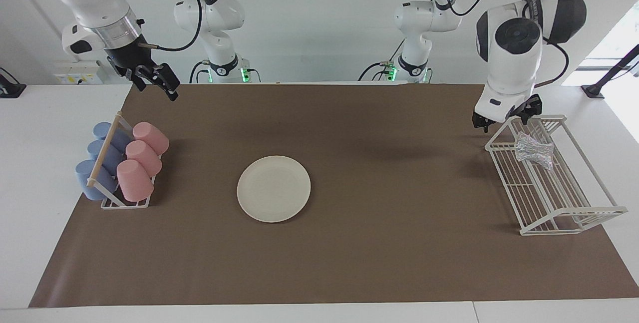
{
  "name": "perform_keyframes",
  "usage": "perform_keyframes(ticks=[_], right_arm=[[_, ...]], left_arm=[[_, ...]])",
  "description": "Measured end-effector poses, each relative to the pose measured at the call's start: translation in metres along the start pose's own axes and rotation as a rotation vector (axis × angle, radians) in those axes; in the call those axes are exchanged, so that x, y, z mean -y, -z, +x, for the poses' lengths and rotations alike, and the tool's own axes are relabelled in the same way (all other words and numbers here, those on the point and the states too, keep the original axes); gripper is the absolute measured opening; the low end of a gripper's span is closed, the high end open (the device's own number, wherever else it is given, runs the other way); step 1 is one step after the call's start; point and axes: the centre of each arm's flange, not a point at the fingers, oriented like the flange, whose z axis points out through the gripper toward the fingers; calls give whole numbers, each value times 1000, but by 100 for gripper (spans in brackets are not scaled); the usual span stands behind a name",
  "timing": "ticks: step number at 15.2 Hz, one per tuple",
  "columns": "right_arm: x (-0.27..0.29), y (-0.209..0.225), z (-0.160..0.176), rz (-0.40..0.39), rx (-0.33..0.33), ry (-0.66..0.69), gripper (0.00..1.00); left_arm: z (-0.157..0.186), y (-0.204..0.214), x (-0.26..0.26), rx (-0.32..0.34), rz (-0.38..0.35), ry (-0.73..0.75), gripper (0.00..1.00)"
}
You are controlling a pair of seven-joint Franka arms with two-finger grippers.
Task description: Wipe plate with sponge
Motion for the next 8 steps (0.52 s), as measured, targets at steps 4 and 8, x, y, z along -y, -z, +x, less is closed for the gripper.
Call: perform_keyframes(ticks=[4, 8], right_arm=[[13, 1, -6, 31, 16, -128, 100], [39, 3, -30, 5, 48, -322, 100]], left_arm=[[17, -45, -15, 4, 197, -80, 100], [21, -69, -21, 16, 294, -89, 100]])
